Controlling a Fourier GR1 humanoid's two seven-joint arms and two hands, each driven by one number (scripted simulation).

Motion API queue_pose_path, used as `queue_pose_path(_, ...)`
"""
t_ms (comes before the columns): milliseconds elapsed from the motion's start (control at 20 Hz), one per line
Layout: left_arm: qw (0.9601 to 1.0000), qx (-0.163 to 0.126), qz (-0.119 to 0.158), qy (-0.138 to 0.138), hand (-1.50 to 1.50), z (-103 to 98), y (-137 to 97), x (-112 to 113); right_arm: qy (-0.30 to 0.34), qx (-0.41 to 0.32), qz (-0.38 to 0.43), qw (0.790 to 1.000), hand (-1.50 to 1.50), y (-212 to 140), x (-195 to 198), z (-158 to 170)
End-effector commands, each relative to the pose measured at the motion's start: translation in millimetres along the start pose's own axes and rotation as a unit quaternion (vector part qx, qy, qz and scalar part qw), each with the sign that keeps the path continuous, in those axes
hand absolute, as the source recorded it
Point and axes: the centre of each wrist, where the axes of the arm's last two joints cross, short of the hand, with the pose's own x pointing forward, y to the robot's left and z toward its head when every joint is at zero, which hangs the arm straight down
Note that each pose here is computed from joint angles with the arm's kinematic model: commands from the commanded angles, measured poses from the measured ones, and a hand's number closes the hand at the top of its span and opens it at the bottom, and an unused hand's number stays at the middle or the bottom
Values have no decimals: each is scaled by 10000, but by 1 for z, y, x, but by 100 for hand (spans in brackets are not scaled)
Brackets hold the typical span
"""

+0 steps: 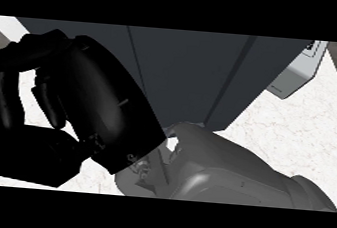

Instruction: Pick up the wine, place it into the cabinet and close the cabinet

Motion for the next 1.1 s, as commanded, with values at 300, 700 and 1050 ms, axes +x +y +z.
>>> queue_pose_path(300,9999,74,-17,-80,-150,4,7,4,257,-526,182,9981,150,-60,-33,-68)
queue_pose_path(700,9998,105,-161,-83,-150,-18,12,6,311,-590,328,9972,150,-101,-59,-78)
queue_pose_path(1050,9999,72,-74,-104,-150,-12,-4,4,364,-794,825,9927,150,-126,-86,-71)
